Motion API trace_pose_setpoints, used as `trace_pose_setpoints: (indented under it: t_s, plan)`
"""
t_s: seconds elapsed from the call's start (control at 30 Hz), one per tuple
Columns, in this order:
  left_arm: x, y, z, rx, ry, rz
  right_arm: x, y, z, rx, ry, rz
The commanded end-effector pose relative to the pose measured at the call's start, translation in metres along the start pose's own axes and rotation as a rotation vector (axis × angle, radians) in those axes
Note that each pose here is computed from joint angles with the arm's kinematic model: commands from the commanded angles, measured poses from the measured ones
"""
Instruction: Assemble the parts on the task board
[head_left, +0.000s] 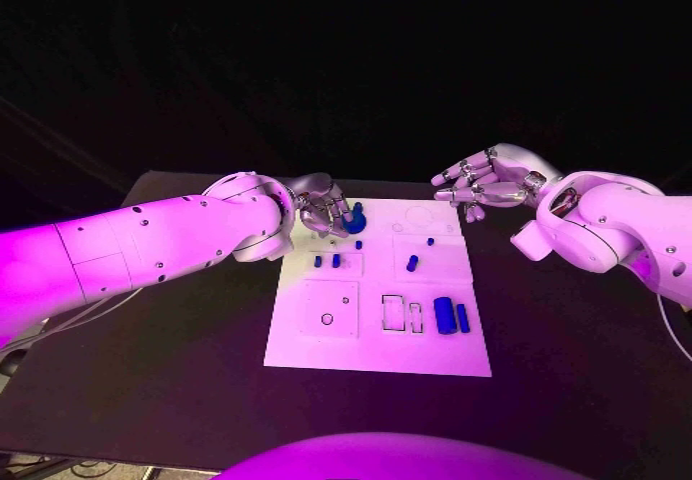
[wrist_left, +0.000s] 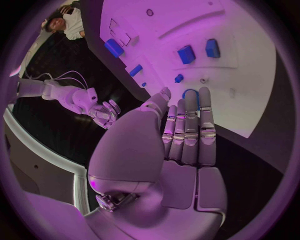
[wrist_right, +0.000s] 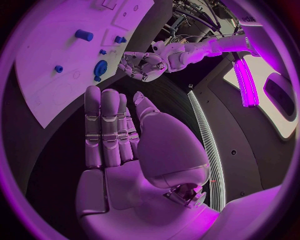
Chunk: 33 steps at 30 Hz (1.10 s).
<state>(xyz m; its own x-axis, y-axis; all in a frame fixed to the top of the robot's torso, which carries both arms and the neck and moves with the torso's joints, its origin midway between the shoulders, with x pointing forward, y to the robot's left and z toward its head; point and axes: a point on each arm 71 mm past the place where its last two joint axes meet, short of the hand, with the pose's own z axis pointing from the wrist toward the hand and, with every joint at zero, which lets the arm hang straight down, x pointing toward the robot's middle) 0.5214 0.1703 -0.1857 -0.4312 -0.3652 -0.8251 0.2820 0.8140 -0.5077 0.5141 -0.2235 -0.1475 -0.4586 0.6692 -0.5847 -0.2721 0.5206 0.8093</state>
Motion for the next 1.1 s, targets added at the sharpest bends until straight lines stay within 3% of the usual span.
trace_pose_setpoints:
  t_s: [0.03,0.23,0.53,1.1]
  plan:
    - [0.0017,-0.0169,0.0032,0.226,-0.041,0.168,-0.002,0.0,0.0,-0.009,-0.024,-0.01]
    - [0.0137,-0.0213,0.014,0.258,-0.013,0.312,-0.002,0.0,0.001,-0.01,-0.035,-0.012]
    - [0.0251,-0.0251,0.0241,0.23,0.061,0.433,-0.002,0.0,0.001,-0.011,-0.035,-0.012]
    - [0.034,-0.0213,0.0382,0.176,0.089,0.497,0.0,0.001,0.002,-0.016,-0.025,-0.008]
